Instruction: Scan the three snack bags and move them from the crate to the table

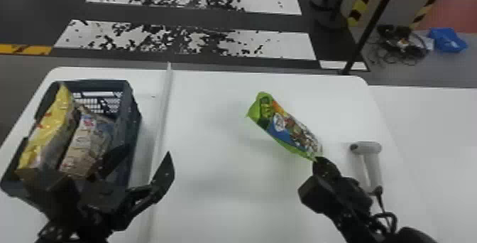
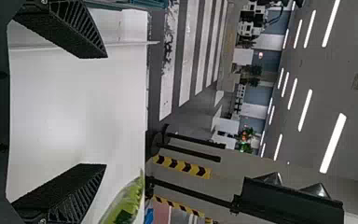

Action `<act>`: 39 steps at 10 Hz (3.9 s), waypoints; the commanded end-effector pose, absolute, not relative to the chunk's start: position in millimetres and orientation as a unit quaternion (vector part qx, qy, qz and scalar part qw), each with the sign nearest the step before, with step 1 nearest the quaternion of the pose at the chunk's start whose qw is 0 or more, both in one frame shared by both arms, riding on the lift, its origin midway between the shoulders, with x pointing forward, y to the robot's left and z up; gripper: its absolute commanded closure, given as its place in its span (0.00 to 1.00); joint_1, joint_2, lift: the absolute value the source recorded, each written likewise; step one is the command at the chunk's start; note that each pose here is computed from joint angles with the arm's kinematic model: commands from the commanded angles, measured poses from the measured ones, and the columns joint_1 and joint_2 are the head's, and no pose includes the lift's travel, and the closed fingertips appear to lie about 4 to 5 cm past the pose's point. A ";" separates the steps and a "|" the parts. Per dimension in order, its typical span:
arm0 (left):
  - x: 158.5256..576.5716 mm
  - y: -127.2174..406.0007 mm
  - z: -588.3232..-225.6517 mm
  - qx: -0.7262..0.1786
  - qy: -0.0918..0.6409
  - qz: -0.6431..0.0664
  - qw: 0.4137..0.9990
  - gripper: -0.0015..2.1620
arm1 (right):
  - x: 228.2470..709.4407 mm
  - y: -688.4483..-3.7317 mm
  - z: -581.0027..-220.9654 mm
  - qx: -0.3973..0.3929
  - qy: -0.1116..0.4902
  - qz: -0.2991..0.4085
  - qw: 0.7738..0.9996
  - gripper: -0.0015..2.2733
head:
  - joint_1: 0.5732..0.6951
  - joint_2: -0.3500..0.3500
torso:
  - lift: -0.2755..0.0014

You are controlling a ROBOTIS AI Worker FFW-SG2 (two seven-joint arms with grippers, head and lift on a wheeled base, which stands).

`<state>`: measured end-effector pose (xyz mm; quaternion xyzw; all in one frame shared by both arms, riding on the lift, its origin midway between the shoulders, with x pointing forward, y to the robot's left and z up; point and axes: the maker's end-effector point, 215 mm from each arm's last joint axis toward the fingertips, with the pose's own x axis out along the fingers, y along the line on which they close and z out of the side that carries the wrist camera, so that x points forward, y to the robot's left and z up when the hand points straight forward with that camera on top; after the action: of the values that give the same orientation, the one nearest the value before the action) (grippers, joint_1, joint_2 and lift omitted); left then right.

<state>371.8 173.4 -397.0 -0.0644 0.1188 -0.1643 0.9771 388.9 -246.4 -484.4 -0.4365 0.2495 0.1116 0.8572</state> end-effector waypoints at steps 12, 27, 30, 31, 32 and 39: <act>375.2 154.4 -399.6 -0.067 0.107 -0.177 0.976 0.01 | 295.2 -182.0 -446.4 0.114 0.491 0.143 0.852 0.99 | 1.00 0.51 | 0.77; 376.4 141.4 -388.7 -0.060 0.097 -0.185 0.976 0.01 | 346.0 -215.0 -454.2 0.132 0.409 0.141 0.892 0.27 | 1.00 0.23 | 0.77; 380.4 150.2 -385.5 -0.057 0.093 -0.176 0.978 0.01 | 350.0 -156.2 -453.2 0.153 0.392 0.188 0.887 0.99 | 1.00 0.41 | 0.77; 382.0 150.8 -383.4 -0.057 0.090 -0.176 0.979 0.01 | 361.4 -148.0 -456.4 0.150 0.371 0.189 0.897 0.99 | 1.00 0.44 | 0.77; 383.2 154.1 -382.2 -0.057 0.089 -0.173 0.979 0.01 | 370.9 -138.9 -463.3 0.146 0.355 0.192 0.903 0.99 | 1.00 0.48 | 0.77; 385.3 164.0 -383.9 -0.059 0.091 -0.165 0.980 0.01 | 383.9 -105.6 -538.8 0.103 0.354 0.166 0.915 0.99 | 1.00 0.63 | 0.77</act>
<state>385.3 163.7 -383.6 -0.0591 0.0904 -0.1657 0.9802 386.5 -105.1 -534.5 0.1046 0.3502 0.1666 0.9158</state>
